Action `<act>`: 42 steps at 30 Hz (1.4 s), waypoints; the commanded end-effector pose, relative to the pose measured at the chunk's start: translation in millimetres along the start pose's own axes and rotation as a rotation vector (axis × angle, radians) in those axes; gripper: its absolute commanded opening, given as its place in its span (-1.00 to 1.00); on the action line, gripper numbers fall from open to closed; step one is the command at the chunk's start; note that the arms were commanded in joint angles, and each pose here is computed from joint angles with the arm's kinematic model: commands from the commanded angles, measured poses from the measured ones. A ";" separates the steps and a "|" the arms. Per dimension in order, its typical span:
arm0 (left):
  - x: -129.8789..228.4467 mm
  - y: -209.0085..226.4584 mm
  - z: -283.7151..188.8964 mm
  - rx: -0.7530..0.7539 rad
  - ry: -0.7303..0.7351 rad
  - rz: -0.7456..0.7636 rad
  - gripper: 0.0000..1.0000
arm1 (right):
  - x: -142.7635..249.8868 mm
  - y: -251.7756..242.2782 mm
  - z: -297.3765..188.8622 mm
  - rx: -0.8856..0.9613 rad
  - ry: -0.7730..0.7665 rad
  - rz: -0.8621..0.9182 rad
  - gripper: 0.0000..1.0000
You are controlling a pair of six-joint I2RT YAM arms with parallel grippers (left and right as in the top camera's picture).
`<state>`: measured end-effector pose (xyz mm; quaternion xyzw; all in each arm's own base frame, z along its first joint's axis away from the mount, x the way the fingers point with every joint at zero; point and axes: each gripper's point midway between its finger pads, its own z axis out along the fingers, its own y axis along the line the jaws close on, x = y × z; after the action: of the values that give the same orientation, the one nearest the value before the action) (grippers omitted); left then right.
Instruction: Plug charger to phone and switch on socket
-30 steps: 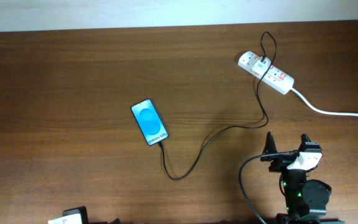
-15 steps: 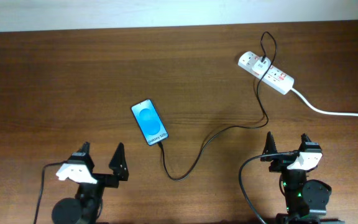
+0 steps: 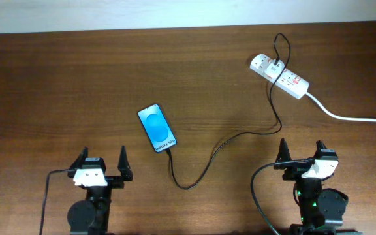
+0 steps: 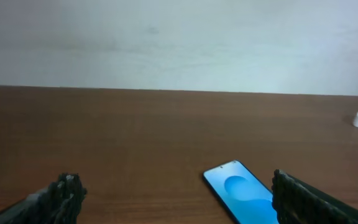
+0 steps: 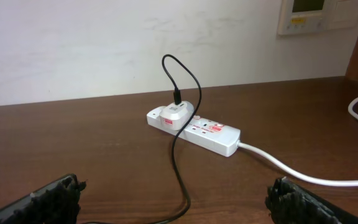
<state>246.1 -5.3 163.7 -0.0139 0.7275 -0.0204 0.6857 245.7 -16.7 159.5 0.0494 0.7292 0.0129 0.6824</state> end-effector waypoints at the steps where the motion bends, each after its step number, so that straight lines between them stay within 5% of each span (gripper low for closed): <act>1: 7.9 -3.1 0.1 0.018 0.021 0.050 0.98 | 2.3 2.1 0.0 -0.011 0.004 0.003 0.97; 42: 7.8 -6.4 0.0 0.037 0.021 0.053 0.99 | 2.3 2.1 0.0 -0.011 0.004 0.003 0.97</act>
<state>245.8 -9.0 157.7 0.0055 0.7354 -0.0166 0.6774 245.7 -16.7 159.5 0.0494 0.7292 0.0129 0.6824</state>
